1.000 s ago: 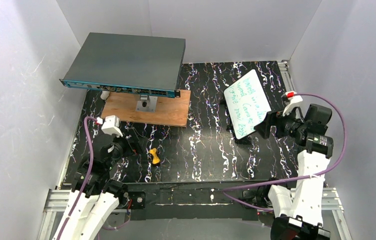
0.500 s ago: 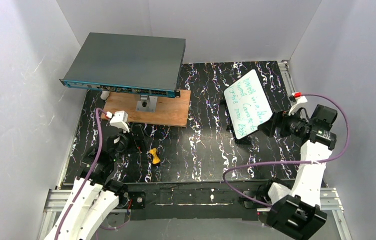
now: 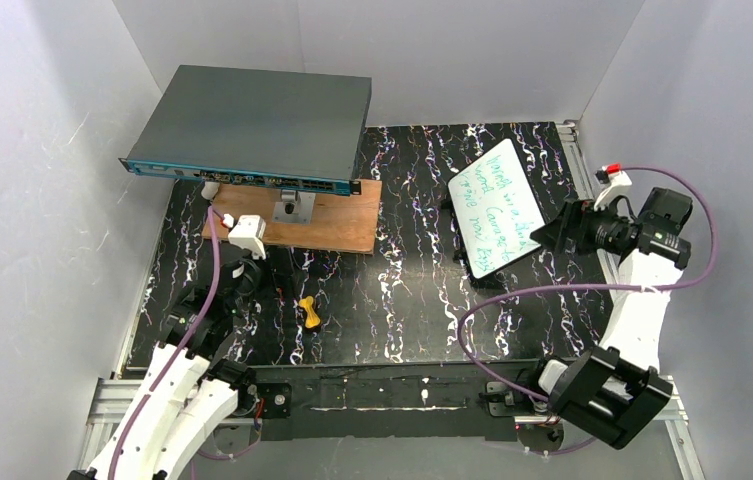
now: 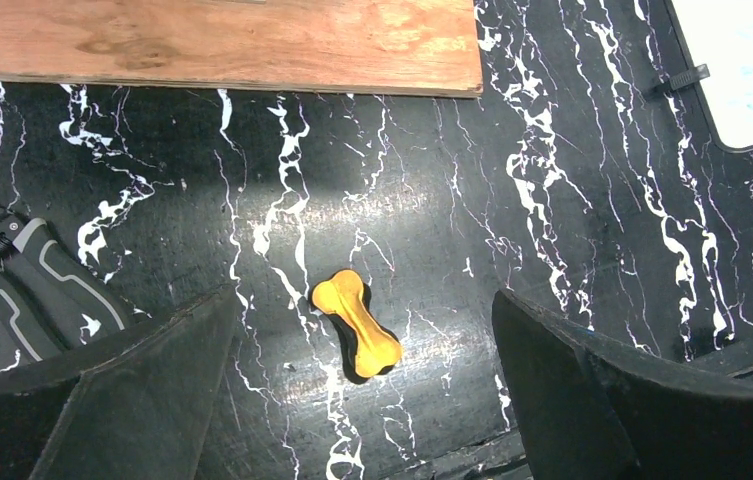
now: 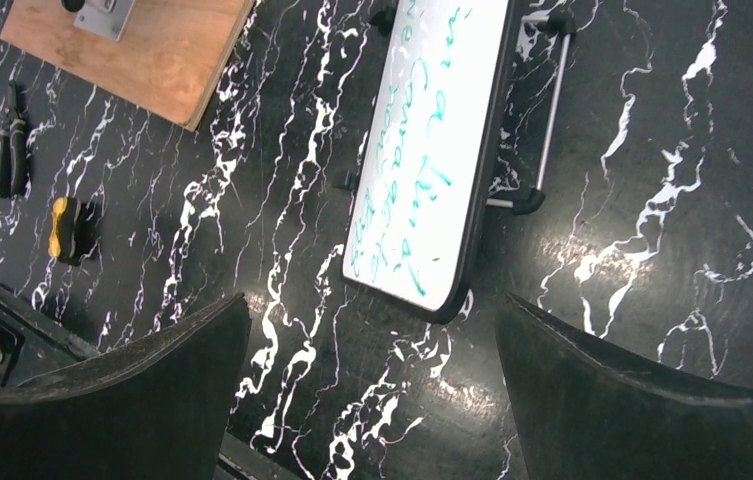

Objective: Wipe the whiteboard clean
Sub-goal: Pick up the whiteboard from the whiteboard stand.

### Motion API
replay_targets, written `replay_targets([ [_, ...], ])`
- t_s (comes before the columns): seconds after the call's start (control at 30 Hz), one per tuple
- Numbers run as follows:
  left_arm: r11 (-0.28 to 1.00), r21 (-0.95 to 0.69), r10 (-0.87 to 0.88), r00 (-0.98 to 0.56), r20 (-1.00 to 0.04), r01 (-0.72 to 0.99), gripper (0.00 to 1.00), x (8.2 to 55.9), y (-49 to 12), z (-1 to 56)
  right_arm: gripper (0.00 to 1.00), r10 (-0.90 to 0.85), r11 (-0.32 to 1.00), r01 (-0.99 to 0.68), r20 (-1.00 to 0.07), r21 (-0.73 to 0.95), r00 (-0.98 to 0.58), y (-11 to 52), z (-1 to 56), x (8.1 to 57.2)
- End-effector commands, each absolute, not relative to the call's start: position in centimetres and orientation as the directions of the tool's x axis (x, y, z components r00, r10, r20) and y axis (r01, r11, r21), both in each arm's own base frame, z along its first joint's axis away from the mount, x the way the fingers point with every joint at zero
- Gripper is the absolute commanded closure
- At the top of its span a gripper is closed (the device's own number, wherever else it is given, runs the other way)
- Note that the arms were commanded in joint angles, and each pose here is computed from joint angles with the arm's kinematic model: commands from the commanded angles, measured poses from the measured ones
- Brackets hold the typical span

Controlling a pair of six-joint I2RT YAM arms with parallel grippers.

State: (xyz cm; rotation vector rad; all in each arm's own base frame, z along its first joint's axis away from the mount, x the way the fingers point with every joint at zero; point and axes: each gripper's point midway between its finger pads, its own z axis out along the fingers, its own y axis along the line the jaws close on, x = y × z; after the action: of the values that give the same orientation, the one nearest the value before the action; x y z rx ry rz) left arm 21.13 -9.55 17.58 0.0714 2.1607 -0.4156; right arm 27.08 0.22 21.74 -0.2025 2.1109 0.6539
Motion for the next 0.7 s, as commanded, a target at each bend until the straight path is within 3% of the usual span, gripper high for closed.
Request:
replay_targets([
  [0.0,0.947,-0.236,-0.085,-0.538,-0.839,0.219,0.00,21.8,-9.2,19.2,0.04,0.065,0.849,-0.396,-0.812,0.351,-0.580,-0.5,23.6,28.1],
  [0.67,0.940,-0.259,-0.094,-0.562,-0.822,0.221,0.01,22.1,-9.5,18.7,0.09,0.073,0.832,-0.362,-0.729,0.421,-0.681,-2.3,24.9,32.8],
])
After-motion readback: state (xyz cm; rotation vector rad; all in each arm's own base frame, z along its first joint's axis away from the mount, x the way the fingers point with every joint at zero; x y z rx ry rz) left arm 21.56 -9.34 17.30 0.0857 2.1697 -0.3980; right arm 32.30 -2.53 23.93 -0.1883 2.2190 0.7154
